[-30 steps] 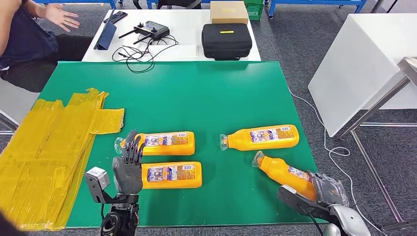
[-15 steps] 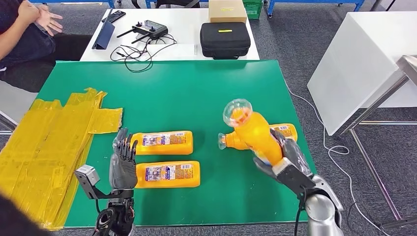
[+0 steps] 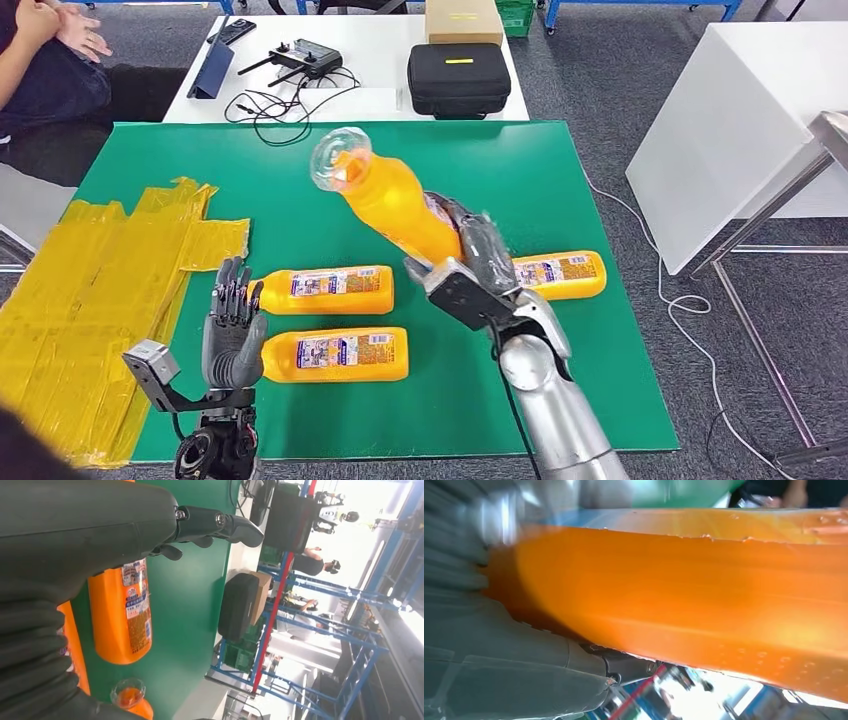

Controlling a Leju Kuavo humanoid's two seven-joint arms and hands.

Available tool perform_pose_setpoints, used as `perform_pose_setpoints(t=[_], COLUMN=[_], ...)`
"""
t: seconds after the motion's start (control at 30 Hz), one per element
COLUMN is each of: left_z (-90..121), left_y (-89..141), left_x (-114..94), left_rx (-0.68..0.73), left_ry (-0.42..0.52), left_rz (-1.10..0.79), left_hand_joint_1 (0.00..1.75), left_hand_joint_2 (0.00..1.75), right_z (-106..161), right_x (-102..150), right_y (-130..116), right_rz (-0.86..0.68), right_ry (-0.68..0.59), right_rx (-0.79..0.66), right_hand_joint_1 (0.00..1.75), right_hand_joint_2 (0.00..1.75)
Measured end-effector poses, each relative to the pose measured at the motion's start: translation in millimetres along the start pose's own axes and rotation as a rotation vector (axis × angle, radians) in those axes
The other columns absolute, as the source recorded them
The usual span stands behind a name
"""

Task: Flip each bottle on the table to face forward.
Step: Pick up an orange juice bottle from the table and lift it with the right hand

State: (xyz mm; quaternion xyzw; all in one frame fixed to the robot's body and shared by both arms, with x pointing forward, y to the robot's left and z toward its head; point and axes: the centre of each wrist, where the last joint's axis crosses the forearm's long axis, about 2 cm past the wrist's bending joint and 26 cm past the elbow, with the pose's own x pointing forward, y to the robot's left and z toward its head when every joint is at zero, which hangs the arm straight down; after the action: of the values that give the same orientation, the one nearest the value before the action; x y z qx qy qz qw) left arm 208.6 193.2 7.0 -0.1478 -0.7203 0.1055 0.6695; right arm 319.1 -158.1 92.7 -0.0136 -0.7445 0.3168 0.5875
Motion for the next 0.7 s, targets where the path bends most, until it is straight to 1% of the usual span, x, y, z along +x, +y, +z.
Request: perform_pose_setpoints(t=[0.07, 0.17, 0.37, 0.57, 0.7], left_z=[-1, -4, -18, -21, -21], left_y=[-3, -9, -19, -24, -25], left_x=[0, 1, 0, -3, -4], left_rx=[-0.021, -0.048, -0.105, -0.125, -0.13], left_ry=[0.006, 0.006, 0.0, 0.007, 0.014], left_rz=[0.001, 0.003, 0.012, 0.018, 0.019], left_hand_joint_1=[0.0, 0.0, 0.0, 0.0, 0.0], left_hand_joint_2=[1.75, 1.75, 1.75, 1.75, 1.75], right_z=[-9, -14, -8, -2, -1], right_x=[-3, -9, -23, -20, -17], right_y=[7, 16, 36, 62, 71], right_rz=[0.009, 0.021, 0.05, 0.083, 0.085], right_ry=[0.034, 0.086, 0.189, 0.218, 0.221], right_rx=[0.023, 0.063, 0.159, 0.232, 0.252], right_hand_joint_1=[1.75, 1.75, 1.75, 1.75, 1.75], right_hand_joint_2=[1.75, 1.75, 1.75, 1.75, 1.75])
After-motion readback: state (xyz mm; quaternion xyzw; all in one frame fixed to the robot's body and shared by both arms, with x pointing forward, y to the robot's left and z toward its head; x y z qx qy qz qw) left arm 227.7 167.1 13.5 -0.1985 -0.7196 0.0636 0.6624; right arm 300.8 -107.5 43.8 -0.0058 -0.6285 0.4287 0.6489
